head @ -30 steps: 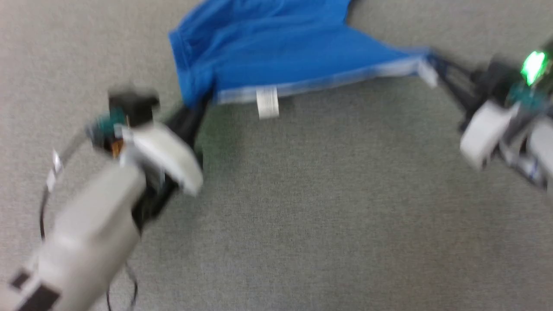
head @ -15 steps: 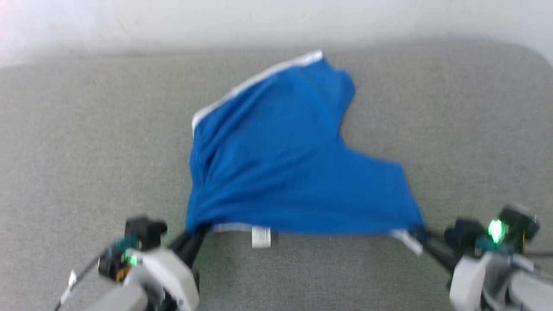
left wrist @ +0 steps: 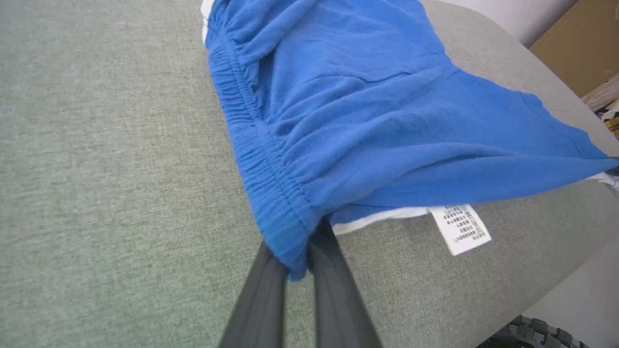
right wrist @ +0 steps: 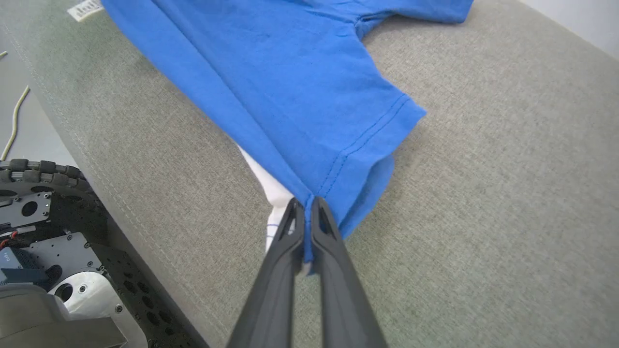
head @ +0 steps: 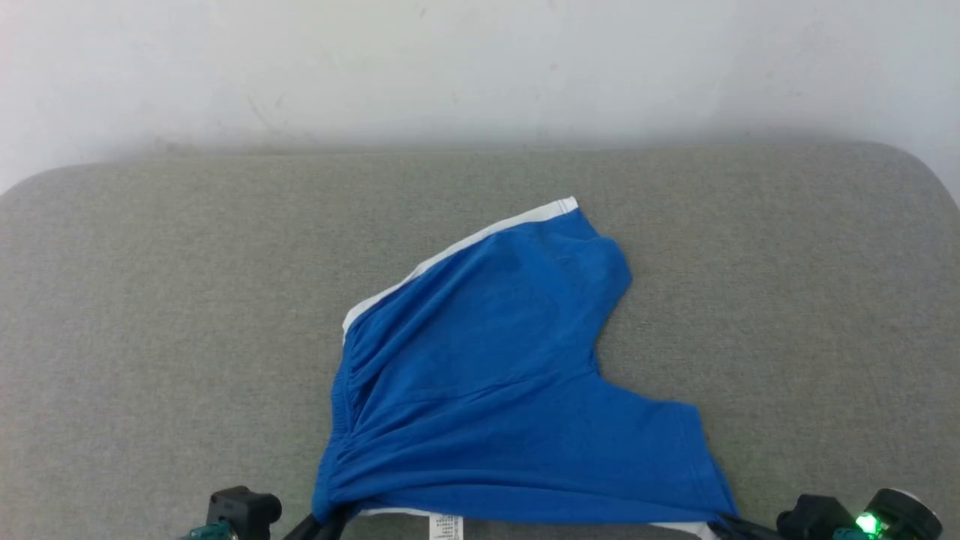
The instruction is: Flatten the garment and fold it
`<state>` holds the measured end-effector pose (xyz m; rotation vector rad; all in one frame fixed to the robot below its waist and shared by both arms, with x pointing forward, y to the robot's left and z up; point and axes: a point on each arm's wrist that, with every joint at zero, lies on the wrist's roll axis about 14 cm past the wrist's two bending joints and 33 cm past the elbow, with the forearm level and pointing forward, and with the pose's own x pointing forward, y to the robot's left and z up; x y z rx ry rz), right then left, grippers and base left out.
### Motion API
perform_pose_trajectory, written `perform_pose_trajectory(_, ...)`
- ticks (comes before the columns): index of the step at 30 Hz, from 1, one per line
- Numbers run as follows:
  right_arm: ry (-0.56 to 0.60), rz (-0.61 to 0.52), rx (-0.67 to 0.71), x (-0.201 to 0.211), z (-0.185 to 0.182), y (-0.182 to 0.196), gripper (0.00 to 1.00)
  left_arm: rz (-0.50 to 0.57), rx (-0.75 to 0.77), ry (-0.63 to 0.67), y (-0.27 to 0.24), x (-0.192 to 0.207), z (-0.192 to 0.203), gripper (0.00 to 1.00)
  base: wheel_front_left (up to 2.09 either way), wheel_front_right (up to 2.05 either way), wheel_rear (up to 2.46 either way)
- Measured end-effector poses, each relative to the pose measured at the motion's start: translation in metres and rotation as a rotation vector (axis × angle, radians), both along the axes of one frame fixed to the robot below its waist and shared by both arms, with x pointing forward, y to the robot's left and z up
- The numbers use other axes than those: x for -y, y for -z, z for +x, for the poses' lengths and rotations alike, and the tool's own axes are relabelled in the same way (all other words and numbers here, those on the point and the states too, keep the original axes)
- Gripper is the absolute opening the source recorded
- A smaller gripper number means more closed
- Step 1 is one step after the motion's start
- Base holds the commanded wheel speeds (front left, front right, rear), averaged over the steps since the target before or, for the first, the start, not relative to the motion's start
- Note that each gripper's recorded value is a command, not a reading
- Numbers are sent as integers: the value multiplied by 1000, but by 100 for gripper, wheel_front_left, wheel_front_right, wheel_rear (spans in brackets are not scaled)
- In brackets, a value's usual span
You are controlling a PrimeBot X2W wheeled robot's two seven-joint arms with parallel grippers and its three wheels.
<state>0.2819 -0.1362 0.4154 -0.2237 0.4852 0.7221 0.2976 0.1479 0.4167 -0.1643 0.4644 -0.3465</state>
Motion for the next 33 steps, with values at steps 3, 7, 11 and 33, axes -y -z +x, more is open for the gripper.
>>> perform_pose_trajectory(3, 6, -1, 41, -1, 10, -9, 0, -7, 1, -9, -2, 0, -3, 0, 0, 0, 0)
perform_pose_trajectory(7, 13, -2, 108, -2, 31, -24, 0, 3, 36, -1, -9, 2, 5, 0, 0, 0, 0)
perform_pose_trajectory(11, 23, -16, 200, 0, 66, -47, 0, 11, 107, 13, -24, 6, 29, 0, 0, 0, 0)
perform_pose_trajectory(33, -134, -169, 330, -70, 270, -70, 0, 22, 175, -88, -19, -23, 132, 0, 0, 0, 0)
